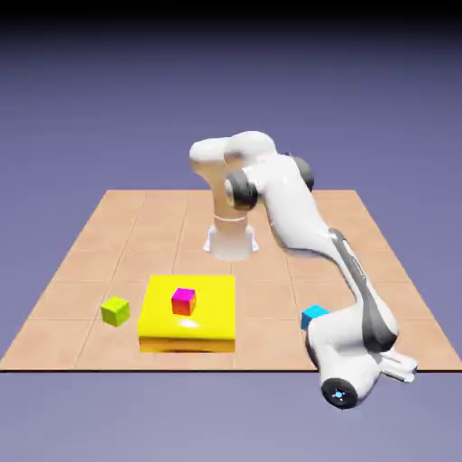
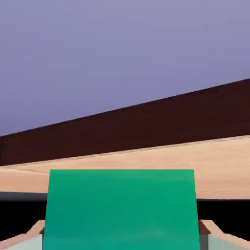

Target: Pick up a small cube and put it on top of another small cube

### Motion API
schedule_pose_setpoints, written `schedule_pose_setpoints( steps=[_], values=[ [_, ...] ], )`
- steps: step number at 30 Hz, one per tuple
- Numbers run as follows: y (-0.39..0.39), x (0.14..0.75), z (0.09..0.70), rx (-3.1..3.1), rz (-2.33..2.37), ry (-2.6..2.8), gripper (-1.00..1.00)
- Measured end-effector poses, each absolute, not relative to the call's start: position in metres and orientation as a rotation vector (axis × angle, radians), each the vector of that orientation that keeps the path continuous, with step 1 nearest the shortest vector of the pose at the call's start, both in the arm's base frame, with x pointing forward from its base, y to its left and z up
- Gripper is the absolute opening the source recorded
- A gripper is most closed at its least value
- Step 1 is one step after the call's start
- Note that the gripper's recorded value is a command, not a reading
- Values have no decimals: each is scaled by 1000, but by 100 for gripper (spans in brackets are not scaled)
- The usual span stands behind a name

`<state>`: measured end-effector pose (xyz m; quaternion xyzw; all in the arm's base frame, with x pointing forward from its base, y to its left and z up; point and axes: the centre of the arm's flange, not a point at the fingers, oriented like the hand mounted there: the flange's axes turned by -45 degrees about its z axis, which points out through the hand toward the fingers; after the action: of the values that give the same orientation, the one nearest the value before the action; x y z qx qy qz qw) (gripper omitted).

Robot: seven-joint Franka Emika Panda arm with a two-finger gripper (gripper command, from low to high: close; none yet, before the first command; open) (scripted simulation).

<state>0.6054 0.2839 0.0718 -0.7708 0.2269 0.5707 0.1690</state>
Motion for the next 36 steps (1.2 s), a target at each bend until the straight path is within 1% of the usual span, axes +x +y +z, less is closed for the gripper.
schedule_pose_setpoints(
  steps=[2, 4, 8, 11, 12, 18, 21, 25, 27, 28, 36],
  values=[
    [274, 619, 84, -2192, 1623, 645, -100],
    [263, 638, 119, -2254, 1546, 652, -100],
    [124, 673, 147, -2382, 1397, 650, -100],
    [16, 681, 171, -2457, 1325, 669, -100],
    [-16, 677, 170, -2462, 1329, 672, -100],
    [-200, 625, 172, -2437, 1396, 703, -100],
    [-285, 582, 179, -2390, 1446, 726, -100],
    [-385, 509, 194, -2291, 1512, 766, -100],
    [-391, 483, 150, -2175, 1578, 718, -100],
    [-391, 479, 141, -2152, 1590, 707, -100],
    [-373, 454, 117, -2151, 1589, 709, -100]
  ],
)
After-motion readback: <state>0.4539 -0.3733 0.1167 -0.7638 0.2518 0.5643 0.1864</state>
